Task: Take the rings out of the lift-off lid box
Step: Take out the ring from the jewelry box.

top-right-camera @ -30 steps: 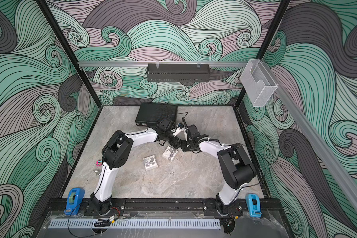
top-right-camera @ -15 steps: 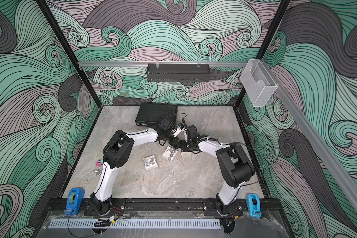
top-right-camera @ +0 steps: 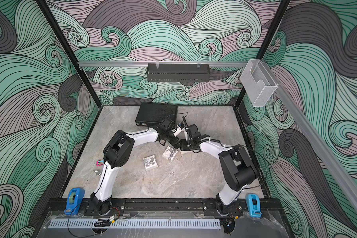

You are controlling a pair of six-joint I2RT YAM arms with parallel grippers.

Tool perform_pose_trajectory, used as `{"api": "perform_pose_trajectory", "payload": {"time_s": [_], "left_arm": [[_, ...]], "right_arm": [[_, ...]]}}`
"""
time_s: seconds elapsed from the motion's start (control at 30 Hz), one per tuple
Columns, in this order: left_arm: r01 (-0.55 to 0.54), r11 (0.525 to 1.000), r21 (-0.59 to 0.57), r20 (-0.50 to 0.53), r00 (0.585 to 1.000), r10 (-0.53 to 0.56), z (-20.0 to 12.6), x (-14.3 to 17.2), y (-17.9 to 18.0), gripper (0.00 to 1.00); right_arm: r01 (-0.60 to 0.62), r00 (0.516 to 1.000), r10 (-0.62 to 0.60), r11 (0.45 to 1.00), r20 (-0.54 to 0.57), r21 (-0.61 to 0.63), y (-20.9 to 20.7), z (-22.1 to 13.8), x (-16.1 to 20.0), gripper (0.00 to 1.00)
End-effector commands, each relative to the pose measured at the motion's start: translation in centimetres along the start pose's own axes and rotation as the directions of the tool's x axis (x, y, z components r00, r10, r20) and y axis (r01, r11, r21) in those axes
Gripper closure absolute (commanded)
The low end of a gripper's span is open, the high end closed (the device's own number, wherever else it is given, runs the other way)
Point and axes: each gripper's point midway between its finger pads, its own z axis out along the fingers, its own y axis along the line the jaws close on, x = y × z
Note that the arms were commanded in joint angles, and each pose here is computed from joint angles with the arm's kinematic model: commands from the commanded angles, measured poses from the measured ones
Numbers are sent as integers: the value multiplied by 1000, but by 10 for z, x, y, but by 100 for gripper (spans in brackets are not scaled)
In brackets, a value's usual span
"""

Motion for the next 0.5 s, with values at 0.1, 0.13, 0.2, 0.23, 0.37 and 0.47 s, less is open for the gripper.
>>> {"api": "perform_pose_trajectory", "payload": {"time_s": [0.1,0.13,0.2,0.23,0.37,0.47], "left_arm": [[-10,1000,4,-15,1000,10,4,0,2,3],[-11,1000,4,-16,1000,11,4,0,2,3],[-11,1000,4,-16,1000,11,4,-1,2,3],[-11,1000,4,-16,1000,11,4,-1,2,3],[-12,1000,3,-11,1000,12,2,-3,1,3],[-16,1000,3,6,1000,16,-6,-10,0,3]], "right_arm": [[22,998,-20,999,62,-39,10,-13,-9,100],[24,998,-21,999,67,-40,10,-14,-10,100],[27,997,-24,999,72,-43,11,-16,-11,100],[28,997,-25,999,74,-42,11,-16,-11,100],[34,996,-30,998,79,-46,12,-22,-9,100],[34,996,-29,998,84,-58,13,-33,-2,100]]}}
